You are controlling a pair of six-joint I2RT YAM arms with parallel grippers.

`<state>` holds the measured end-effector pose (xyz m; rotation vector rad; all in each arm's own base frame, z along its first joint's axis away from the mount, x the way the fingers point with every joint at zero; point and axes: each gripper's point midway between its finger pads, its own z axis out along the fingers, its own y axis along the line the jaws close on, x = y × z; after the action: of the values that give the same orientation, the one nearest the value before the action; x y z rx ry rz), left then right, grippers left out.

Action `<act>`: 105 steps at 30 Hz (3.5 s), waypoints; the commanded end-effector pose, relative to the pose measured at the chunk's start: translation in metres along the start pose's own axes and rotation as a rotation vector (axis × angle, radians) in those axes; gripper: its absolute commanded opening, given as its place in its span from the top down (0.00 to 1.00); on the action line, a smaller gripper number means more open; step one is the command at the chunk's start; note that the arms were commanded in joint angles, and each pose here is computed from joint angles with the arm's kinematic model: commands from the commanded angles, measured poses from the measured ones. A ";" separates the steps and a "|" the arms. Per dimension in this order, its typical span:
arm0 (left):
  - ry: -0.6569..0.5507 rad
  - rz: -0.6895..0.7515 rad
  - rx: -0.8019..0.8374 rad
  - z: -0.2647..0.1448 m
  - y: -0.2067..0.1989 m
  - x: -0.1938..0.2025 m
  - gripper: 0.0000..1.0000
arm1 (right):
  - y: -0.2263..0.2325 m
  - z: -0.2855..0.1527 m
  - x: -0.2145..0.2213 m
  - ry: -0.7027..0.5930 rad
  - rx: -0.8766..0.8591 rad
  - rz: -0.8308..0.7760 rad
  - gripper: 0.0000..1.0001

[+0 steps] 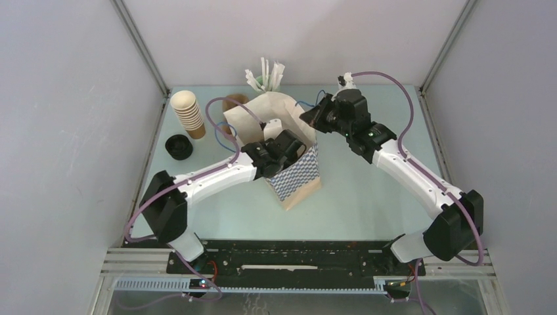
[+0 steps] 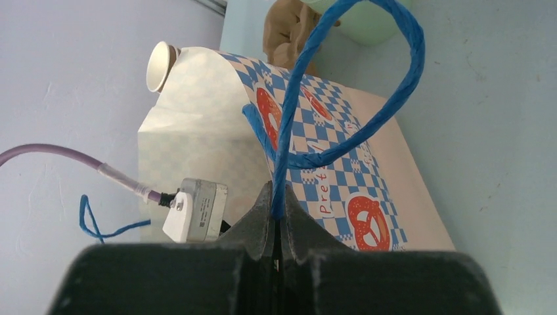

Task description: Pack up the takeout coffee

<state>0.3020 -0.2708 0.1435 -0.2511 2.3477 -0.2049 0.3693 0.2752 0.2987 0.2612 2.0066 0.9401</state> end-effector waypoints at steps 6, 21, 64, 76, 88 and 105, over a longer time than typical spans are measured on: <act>0.116 0.088 0.021 0.008 -0.009 0.020 1.00 | 0.032 -0.008 -0.008 0.038 -0.224 -0.159 1.00; 0.294 0.145 0.035 0.026 -0.014 0.061 1.00 | 0.008 0.000 -0.009 0.077 -0.210 -0.231 0.96; 0.698 0.163 -0.119 0.071 0.044 0.181 1.00 | 0.007 -0.004 -0.007 0.077 -0.210 -0.311 0.95; 0.472 0.239 -0.040 0.043 0.004 0.082 0.91 | 0.014 -0.014 -0.014 0.052 -0.227 -0.324 0.95; 0.320 0.282 0.040 0.007 -0.023 0.014 0.49 | 0.013 -0.019 -0.019 0.035 -0.218 -0.345 0.95; 0.243 0.306 0.166 -0.028 -0.038 -0.023 0.06 | 0.010 -0.026 -0.001 0.094 -0.234 -0.482 0.95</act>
<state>0.3003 -0.2918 0.1405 0.1655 2.6531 -0.1707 0.3626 0.2639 0.2878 -0.2751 1.9863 0.8690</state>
